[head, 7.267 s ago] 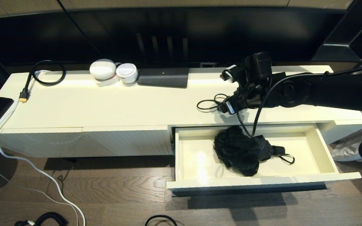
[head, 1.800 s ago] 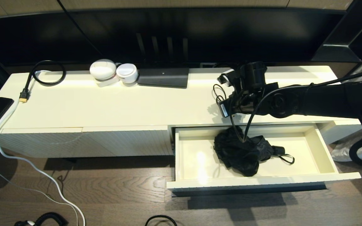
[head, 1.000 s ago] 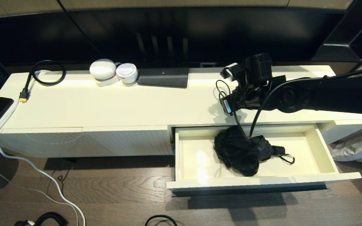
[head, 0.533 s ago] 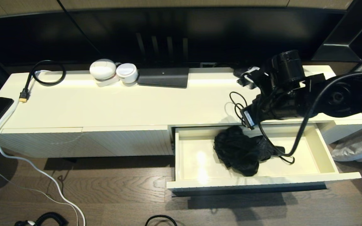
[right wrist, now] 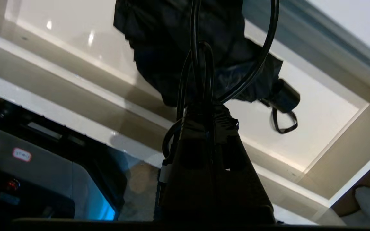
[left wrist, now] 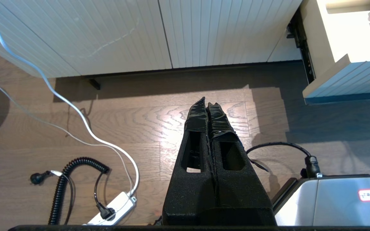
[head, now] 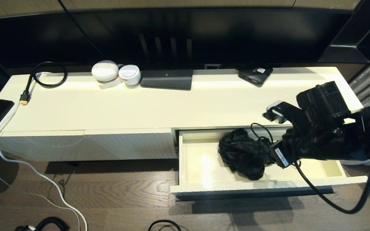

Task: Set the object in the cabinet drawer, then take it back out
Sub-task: Put the data cable in the drawer

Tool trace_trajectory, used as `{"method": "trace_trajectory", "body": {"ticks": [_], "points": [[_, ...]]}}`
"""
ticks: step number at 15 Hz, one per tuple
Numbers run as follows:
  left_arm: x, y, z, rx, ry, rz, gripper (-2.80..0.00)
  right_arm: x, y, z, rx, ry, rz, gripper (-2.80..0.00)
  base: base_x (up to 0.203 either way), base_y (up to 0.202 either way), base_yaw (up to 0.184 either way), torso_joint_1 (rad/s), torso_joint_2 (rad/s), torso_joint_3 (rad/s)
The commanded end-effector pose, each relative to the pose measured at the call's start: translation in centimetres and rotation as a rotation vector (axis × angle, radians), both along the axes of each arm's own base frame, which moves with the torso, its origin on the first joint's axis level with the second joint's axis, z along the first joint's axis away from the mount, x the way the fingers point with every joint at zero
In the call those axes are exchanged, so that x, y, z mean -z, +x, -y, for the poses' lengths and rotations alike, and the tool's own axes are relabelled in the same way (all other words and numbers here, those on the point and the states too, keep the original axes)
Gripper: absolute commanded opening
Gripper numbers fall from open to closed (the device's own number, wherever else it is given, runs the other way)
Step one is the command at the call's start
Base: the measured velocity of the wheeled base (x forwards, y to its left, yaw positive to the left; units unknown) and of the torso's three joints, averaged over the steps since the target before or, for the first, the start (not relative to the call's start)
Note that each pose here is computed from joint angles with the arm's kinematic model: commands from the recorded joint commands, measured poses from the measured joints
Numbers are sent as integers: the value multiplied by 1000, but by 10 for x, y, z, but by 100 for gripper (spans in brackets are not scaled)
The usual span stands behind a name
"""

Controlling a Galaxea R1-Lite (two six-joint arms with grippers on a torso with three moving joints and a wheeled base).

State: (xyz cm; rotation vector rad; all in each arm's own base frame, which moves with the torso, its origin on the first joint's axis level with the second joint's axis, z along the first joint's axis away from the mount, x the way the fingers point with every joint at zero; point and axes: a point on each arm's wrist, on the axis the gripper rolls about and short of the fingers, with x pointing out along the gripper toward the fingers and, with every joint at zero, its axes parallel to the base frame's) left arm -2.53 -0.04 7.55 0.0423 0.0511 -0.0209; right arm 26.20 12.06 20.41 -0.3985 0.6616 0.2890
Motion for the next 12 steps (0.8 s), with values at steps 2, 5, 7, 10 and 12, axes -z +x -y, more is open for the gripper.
{"method": "trace_trajectory", "body": {"ticks": [2, 5, 7, 10, 12], "points": [[0, 0, 0, 0, 0, -1, -280, 22, -7, 3, 0, -7, -14, -280, 0, 0, 0, 0, 0, 0], [0, 0, 0, 0, 0, -1, -280, 44, 7, -3, 3, -7, -13, -280, 0, 0, 0, 0, 0, 0], [0, 0, 0, 0, 0, -1, -280, 50, 14, -4, 6, -7, -15, -280, 0, 0, 0, 0, 0, 0], [0, 0, 0, 0, 0, -1, -280, 72, 36, -10, 24, -11, -11, -280, 0, 0, 0, 0, 0, 0], [0, 0, 0, 0, 0, -1, -280, 77, 43, -10, 32, -9, -3, -280, 0, 0, 0, 0, 0, 0]]}}
